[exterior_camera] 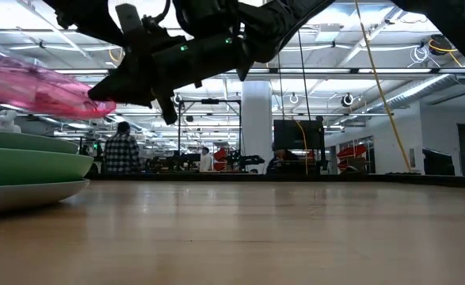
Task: Stack plastic plates
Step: Stack the pink plate on the transparent blue plate
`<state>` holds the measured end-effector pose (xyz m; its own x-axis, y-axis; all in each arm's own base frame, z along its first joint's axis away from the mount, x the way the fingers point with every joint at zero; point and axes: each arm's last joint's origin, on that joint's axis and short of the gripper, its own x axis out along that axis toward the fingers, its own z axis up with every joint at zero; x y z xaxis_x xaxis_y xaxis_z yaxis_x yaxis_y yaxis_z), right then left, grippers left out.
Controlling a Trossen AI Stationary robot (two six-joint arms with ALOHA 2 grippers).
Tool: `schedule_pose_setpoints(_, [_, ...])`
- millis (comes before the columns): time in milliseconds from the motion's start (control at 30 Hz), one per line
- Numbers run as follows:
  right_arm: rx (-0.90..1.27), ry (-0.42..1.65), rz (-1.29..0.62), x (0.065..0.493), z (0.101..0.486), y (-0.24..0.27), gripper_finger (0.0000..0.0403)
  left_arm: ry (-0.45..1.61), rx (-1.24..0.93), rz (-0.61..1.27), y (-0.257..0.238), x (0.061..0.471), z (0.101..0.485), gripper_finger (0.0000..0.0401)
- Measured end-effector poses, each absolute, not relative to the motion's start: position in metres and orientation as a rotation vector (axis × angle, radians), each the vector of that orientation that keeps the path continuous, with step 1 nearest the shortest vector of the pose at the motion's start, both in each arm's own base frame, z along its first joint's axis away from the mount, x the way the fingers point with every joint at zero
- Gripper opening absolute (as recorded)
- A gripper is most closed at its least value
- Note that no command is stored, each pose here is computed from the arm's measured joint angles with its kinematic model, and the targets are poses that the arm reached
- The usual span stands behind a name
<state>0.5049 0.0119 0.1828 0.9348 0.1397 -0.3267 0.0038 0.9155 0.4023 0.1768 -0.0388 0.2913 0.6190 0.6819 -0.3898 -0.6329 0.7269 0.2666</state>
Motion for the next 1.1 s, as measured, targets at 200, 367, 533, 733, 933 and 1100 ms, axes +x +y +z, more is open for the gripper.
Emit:
schedule_pose_setpoints(200, [0.364,0.35,0.029,0.5052,0.182,0.0103,0.0,0.498,0.111,0.759,-0.0387,0.1764,0.2909,0.0047])
schedule_pose_setpoints(367, [0.365,0.353,0.028,0.5051,0.1817,0.0103,0.0007,0.497,0.109,0.759,-0.0387,0.1764,0.2909,0.0047])
schedule_pose_setpoints(533, [0.365,0.351,0.028,0.5051,0.1818,0.0103,0.0006,0.497,0.109,0.759,-0.0387,0.1764,0.2909,0.0047])
schedule_pose_setpoints(733, [0.361,0.352,0.029,0.505,0.1816,0.0105,0.0005,0.497,0.109,0.759,-0.0387,0.1764,0.2909,0.0047])
schedule_pose_setpoints(933, [0.357,0.352,0.03,0.505,0.1815,0.0105,0.0007,0.498,0.112,0.758,-0.0387,0.1764,0.2908,0.0047])
schedule_pose_setpoints(1100, [0.35,0.352,0.034,0.505,0.1815,0.0106,0.0008,0.498,0.112,0.758,-0.0387,0.1764,0.2908,0.0047])
